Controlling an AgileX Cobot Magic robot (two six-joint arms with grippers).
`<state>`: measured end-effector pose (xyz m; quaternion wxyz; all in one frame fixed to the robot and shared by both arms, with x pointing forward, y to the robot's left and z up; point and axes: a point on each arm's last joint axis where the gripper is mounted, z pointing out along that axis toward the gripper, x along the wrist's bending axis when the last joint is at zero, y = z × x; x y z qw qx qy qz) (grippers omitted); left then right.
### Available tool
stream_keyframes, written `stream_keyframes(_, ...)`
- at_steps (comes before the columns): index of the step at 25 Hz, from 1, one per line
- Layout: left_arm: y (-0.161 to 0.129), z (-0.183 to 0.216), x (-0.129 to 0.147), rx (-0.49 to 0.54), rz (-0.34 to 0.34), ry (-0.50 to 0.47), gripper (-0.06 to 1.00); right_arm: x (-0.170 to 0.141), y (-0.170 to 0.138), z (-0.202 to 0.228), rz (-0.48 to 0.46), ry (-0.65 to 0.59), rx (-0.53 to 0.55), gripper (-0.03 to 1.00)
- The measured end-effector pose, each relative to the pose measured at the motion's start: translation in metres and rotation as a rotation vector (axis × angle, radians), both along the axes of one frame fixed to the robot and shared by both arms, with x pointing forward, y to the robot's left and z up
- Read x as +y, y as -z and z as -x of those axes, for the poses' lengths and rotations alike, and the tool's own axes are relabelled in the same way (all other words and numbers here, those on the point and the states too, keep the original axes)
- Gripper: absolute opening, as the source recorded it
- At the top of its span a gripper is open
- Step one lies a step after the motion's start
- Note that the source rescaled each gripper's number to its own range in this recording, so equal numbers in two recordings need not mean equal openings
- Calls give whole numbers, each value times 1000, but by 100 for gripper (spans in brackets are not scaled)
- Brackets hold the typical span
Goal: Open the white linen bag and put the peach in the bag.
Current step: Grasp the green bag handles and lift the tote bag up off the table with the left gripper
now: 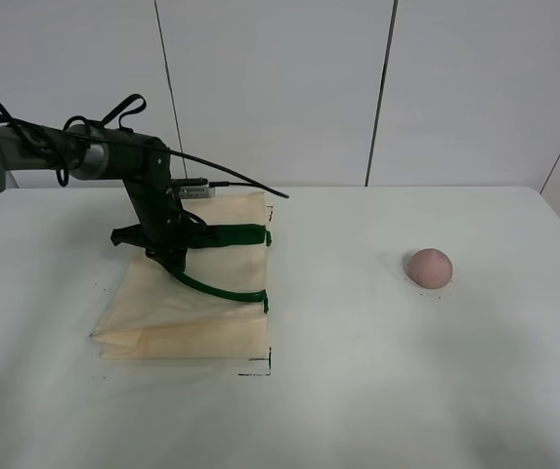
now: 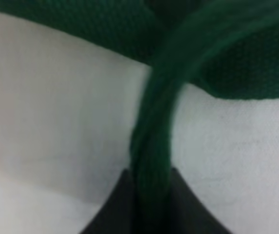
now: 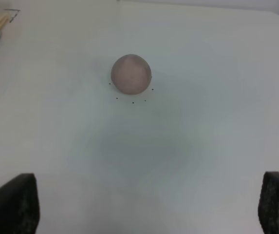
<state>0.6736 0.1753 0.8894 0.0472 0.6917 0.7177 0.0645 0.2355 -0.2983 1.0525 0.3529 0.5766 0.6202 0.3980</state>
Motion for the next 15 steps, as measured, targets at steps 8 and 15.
stream_keyframes(8,-33,-1,2,0,-20,-9,0,0,0,0,0,0,0,100)
stream_keyframes(15,-164,1,-7,-200,7,94,0,0,0,0,0,0,0,100)
